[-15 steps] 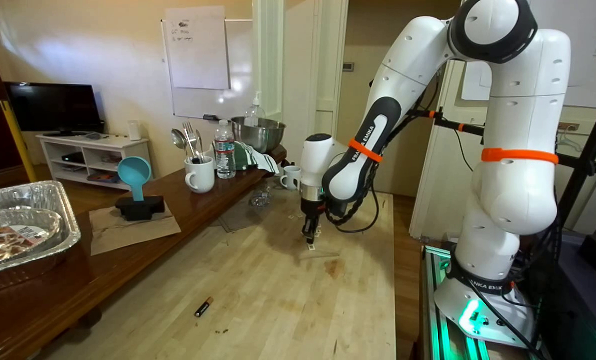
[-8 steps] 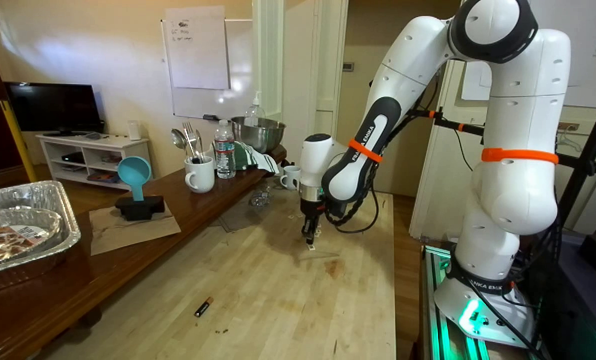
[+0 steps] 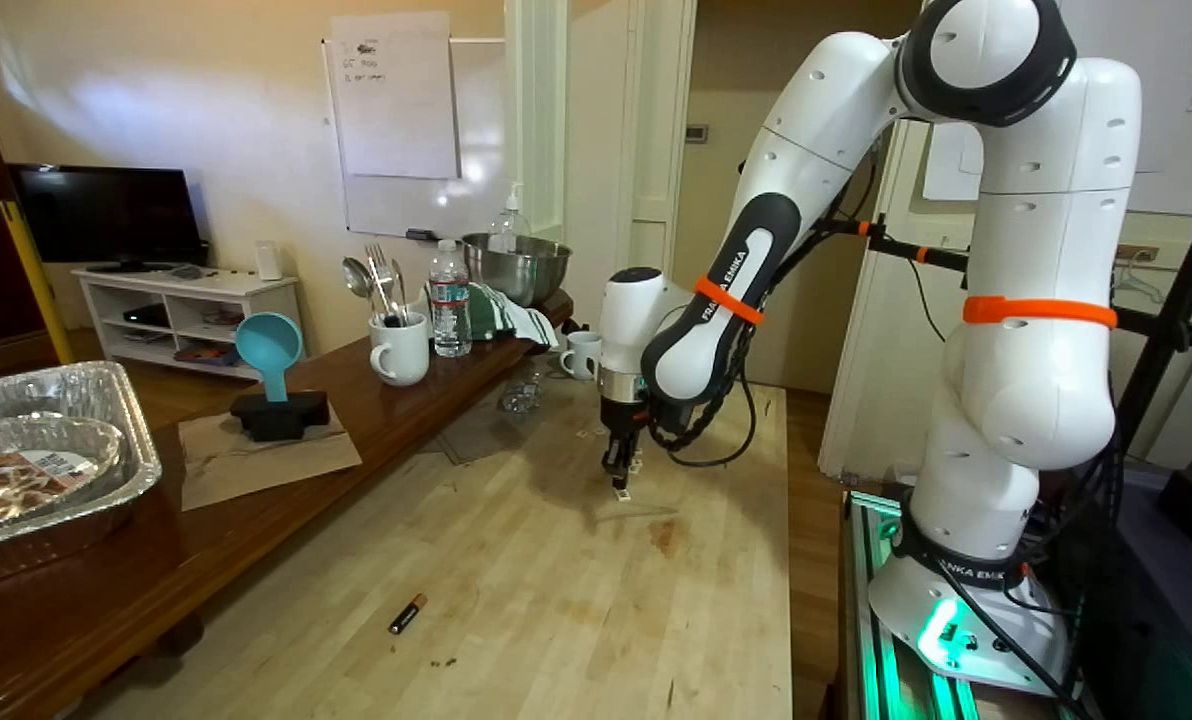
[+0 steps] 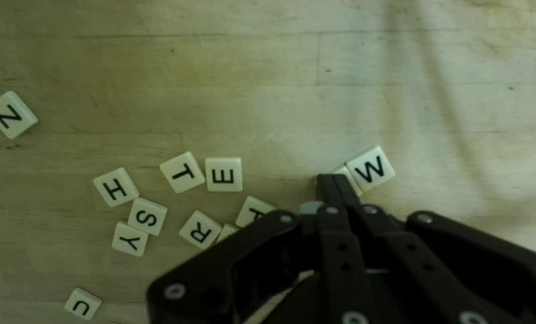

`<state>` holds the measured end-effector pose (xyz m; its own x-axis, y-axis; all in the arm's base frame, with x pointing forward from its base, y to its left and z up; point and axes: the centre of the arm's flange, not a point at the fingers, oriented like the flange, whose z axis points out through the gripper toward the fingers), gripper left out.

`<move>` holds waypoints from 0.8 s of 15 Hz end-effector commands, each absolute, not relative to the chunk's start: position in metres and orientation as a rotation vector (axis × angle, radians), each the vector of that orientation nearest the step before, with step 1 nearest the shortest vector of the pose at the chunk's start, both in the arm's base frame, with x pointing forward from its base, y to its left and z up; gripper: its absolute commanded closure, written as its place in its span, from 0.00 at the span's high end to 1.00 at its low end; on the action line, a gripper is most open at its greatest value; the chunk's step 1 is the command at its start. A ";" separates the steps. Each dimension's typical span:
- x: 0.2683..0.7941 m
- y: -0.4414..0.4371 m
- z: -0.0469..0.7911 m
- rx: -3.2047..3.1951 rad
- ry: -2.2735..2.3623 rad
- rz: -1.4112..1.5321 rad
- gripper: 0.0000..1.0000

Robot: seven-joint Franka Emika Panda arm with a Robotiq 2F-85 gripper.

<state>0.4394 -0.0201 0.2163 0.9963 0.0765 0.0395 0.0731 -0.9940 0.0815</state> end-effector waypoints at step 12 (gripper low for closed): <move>0.438 -0.015 0.228 3.094 0.029 0.081 0.00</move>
<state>0.4410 -0.0157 0.2206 0.9984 0.0218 0.0523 0.0193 -0.9986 0.0485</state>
